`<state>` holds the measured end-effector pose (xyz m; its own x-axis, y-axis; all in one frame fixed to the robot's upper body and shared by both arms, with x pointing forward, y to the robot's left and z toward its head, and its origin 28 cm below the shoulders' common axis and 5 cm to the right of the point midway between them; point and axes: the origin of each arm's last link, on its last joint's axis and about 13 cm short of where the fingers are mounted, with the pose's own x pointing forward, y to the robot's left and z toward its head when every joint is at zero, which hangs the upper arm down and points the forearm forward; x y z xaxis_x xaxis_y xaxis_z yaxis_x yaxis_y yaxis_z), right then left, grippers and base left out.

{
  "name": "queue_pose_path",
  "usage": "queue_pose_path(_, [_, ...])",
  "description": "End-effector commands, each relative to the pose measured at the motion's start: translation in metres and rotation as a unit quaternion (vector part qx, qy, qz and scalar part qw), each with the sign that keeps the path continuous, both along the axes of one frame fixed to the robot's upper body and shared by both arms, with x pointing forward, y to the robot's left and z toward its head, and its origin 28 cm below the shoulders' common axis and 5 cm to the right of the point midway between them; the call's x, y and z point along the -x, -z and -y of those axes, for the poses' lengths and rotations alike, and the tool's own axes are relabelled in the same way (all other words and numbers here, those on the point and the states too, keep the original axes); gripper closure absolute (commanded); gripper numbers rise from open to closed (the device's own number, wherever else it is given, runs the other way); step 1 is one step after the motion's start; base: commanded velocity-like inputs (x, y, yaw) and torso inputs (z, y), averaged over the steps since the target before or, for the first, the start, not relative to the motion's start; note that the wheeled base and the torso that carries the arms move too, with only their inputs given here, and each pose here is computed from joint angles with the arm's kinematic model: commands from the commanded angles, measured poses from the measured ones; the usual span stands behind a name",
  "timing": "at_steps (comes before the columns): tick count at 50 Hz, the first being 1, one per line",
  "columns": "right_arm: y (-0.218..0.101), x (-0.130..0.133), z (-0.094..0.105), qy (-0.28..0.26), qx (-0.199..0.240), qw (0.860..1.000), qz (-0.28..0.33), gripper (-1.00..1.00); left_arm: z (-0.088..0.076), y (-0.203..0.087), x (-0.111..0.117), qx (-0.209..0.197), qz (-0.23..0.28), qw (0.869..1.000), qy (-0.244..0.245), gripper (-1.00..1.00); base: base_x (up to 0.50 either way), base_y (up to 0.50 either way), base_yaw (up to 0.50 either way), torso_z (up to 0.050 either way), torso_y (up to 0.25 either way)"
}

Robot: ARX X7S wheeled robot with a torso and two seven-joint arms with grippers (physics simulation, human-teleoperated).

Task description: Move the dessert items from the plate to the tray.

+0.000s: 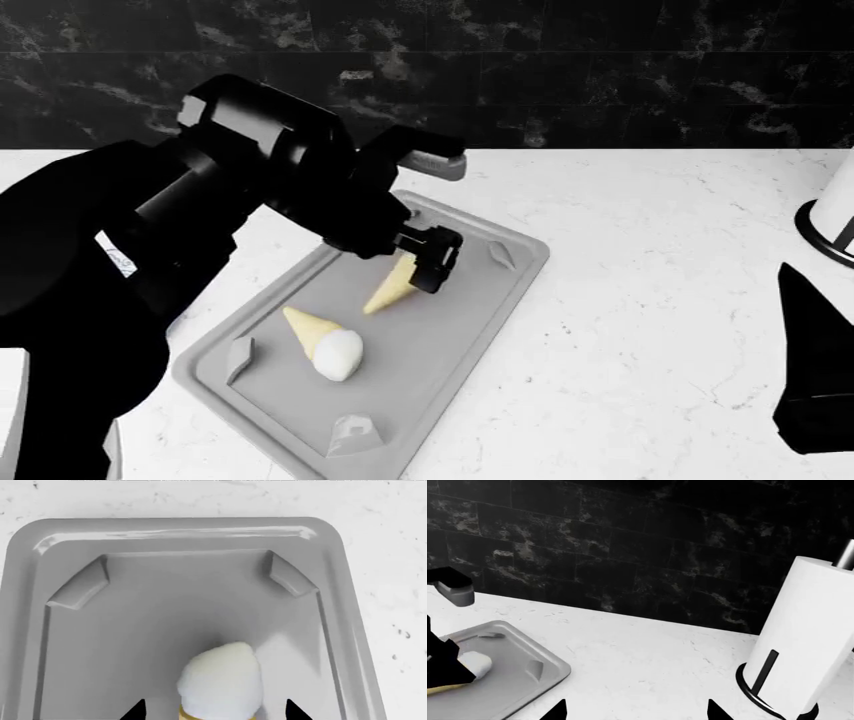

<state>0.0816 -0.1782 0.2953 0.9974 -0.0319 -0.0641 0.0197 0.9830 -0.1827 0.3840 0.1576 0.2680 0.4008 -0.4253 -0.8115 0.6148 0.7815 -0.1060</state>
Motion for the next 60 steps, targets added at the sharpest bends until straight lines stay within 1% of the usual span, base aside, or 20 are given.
queue_pose_path(1, [0.0,0.0,0.0,-0.001,0.0,1.0,0.0,-1.0,-0.002,-0.002,0.001,0.003,0.003,1.0,-0.002,-1.0,0.0,0.0,0.0,0.0,0.0])
queue_pose_path(6, [0.0,0.0,-0.001,-0.001,0.0,1.0,0.0,-1.0,-0.004,-0.01,0.009,0.011,0.019,1.0,0.002,-1.0,0.0,0.0,0.0,0.0,0.0])
queue_pose_path(11, [-0.003,0.001,-0.002,-0.002,0.001,1.0,0.003,-1.0,-0.01,-0.023,0.022,0.032,0.048,0.998,0.001,-1.0,0.0,0.0,0.0,0.0,0.0])
queue_pose_path(17, [-0.006,0.002,-0.005,-0.006,0.004,1.0,0.005,-1.0,-0.017,-0.038,0.051,0.067,0.086,0.994,0.011,-1.0,0.0,0.0,0.0,0.0,0.0])
queue_pose_path(21, [-0.008,0.002,-0.007,-0.008,0.006,1.0,0.006,-1.0,-0.023,-0.049,0.07,0.097,0.114,0.989,0.014,-1.0,0.0,0.0,0.0,0.0,0.0])
queue_pose_path(24, [-0.008,0.002,-0.008,-0.012,0.007,1.0,0.006,-1.0,-0.027,-0.054,0.085,0.112,0.14,0.984,0.016,-1.0,0.0,0.0,0.0,0.0,0.0])
queue_pose_path(27, [-0.009,0.002,-0.009,-0.015,0.008,1.0,0.006,-1.0,-0.032,-0.058,0.098,0.133,0.166,0.977,0.014,-1.0,0.0,0.0,0.0,0.0,0.0])
queue_pose_path(30, [-0.009,0.002,-0.01,-0.016,0.008,1.0,0.007,-1.0,-0.04,-0.062,0.116,0.154,0.189,0.97,0.014,-1.0,0.0,0.0,0.0,0.0,0.0])
queue_pose_path(38, [-0.01,0.002,-0.014,-0.023,0.009,1.0,0.012,-1.0,-0.054,-0.061,0.153,0.175,0.225,0.959,0.019,-1.0,0.0,0.0,0.0,0.0,0.0])
queue_pose_path(39, [-0.009,0.002,-0.015,-0.028,0.009,0.999,0.016,-1.0,-0.063,-0.056,0.169,0.185,0.247,0.951,0.01,-1.0,0.0,0.0,0.0,0.0,0.0])
queue_pose_path(40, [-0.008,0.002,-0.016,-0.03,0.009,0.999,0.018,-1.0,-0.069,-0.052,0.181,0.192,0.258,0.947,0.007,-1.0,0.0,0.0,0.0,0.0,0.0])
queue_pose_path(44, [-0.009,0.004,-0.019,-0.038,0.009,0.999,0.027,-1.0,-0.08,-0.046,0.209,0.207,0.289,0.935,0.005,-1.0,0.0,0.0,0.0,0.0,0.0])
queue_pose_path(48, [-0.009,0.007,-0.021,-0.045,0.01,0.998,0.037,-1.0,-0.084,-0.042,0.226,0.22,0.312,0.924,0.005,-1.0,0.0,0.0,0.0,0.0,0.0])
queue_pose_path(55, [-0.011,0.014,-0.023,-0.055,0.01,0.997,0.058,-1.0,-0.092,-0.042,0.25,0.231,0.353,0.906,-0.002,-1.0,0.0,0.0,0.0,0.0,0.0])
queue_pose_path(60, [-0.014,0.017,-0.025,-0.057,0.006,0.996,0.072,-1.0,-0.097,-0.041,0.26,0.236,0.372,0.898,-0.011,-1.0,0.0,0.0,0.0,0.0,0.0])
